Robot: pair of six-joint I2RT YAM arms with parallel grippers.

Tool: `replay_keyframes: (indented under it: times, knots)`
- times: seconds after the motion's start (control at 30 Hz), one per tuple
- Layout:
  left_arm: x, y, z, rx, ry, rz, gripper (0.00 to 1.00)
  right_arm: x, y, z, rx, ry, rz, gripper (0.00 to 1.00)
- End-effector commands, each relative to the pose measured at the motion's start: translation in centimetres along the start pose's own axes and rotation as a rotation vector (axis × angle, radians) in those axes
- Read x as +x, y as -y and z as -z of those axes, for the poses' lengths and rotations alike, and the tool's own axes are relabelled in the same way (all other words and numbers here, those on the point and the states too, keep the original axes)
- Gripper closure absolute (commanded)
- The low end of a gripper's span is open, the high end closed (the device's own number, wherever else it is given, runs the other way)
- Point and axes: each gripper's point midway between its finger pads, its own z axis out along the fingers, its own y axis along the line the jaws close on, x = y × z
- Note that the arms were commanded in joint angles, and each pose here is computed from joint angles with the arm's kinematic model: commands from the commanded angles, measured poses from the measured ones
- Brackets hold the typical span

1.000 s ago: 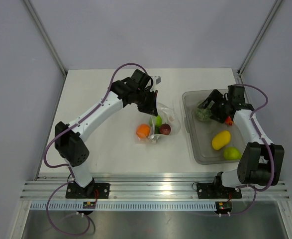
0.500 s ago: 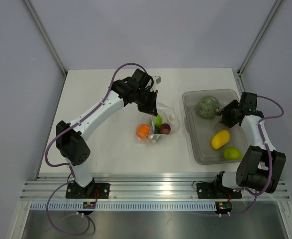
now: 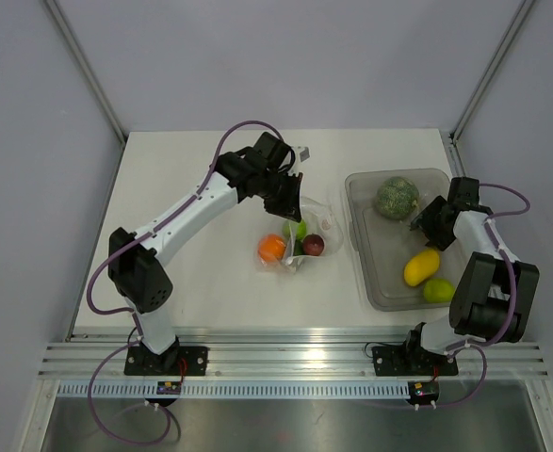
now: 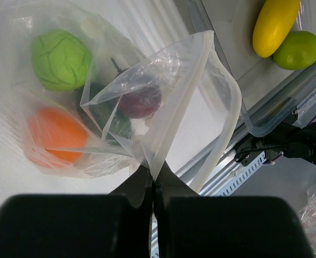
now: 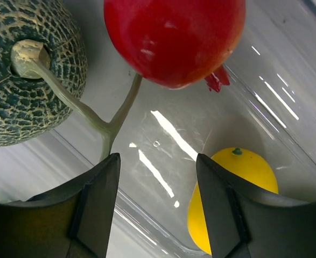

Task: Place the food in the zip-top bag and seal the zipper
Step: Pick up the fake fruit from the bin.

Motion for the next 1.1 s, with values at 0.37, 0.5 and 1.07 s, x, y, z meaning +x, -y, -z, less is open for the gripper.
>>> replay_keyframes:
  times: [0.37, 0.5, 1.07]
  knots:
    - [-0.8, 1.3, 0.7, 0.027, 0.044, -0.027, 1.00, -1.7, -2.5, 1.7, -0.126, 0.071, 0.052, 0.45]
    - [-0.8, 1.7, 0.4, 0.043, 0.041, -0.023, 1.00, -1.2, -3.1, 2.1, -0.132, 0.052, 0.110, 0.44]
    - [-0.3, 1.8, 1.2, 0.040, 0.053, -0.035, 1.00, 0.1, -5.0, -1.0, 0.009, 0.005, 0.244, 0.35]
